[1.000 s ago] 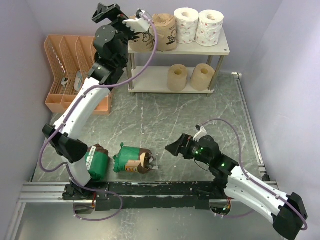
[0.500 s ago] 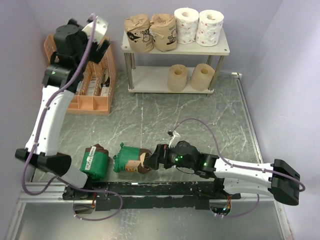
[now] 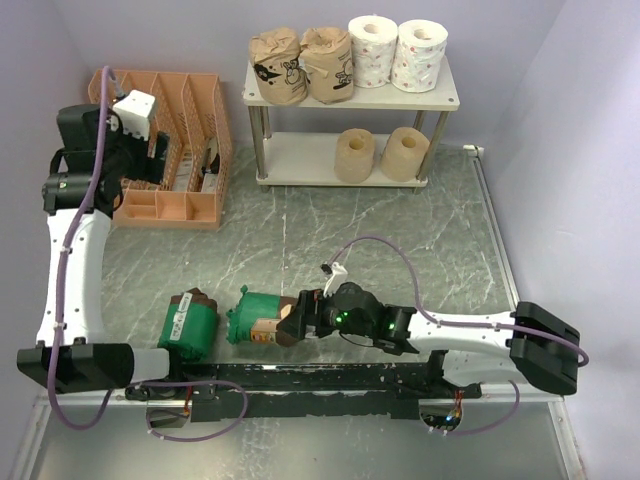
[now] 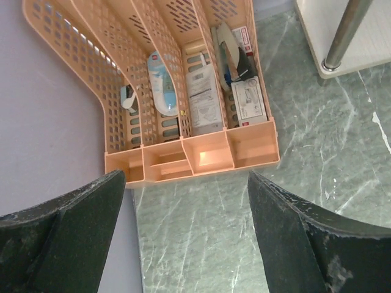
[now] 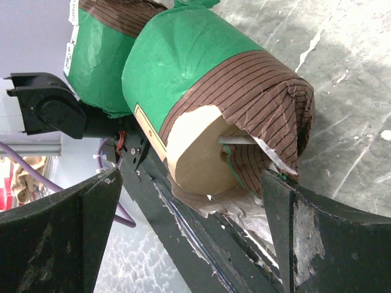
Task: Place and organize the paper towels onto the shelf
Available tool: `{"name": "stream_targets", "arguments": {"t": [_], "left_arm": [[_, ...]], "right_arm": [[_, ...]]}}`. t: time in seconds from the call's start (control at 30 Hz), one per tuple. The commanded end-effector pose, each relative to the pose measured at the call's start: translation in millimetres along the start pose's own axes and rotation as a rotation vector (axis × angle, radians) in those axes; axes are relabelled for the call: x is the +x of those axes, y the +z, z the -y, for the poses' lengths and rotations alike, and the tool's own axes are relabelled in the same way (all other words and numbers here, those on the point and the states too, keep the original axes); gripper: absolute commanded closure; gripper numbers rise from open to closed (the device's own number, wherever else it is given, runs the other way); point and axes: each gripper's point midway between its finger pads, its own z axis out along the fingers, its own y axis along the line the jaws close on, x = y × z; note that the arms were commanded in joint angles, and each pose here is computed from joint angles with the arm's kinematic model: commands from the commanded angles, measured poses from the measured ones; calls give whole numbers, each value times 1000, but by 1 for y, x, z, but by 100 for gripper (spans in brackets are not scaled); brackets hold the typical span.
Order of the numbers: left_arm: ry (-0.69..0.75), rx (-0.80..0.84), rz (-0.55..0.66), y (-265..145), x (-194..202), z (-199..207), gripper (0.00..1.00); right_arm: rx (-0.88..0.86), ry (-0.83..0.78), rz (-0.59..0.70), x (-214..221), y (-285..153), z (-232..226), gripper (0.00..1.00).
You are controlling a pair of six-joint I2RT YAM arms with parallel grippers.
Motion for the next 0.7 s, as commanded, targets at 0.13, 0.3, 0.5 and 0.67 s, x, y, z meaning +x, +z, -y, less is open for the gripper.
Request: {"name": "stream_targets", "arguments": {"t": [0.13, 0.3, 0.5, 0.67], "left_arm": [[-44, 127, 31, -18, 7, 13, 10], [-41, 123, 4, -16, 21, 12, 10], [-30, 92, -47, -13, 34, 6, 10], [-32, 79, -90, -6, 46, 2, 12]], "right_arm": [[-67, -2, 37, -10, 15, -21, 5], [-66, -18, 27, -8, 31, -25, 15], [-59, -45, 11, -4, 40, -22, 37], [-5, -148, 24, -18, 32, -23, 74]]}}
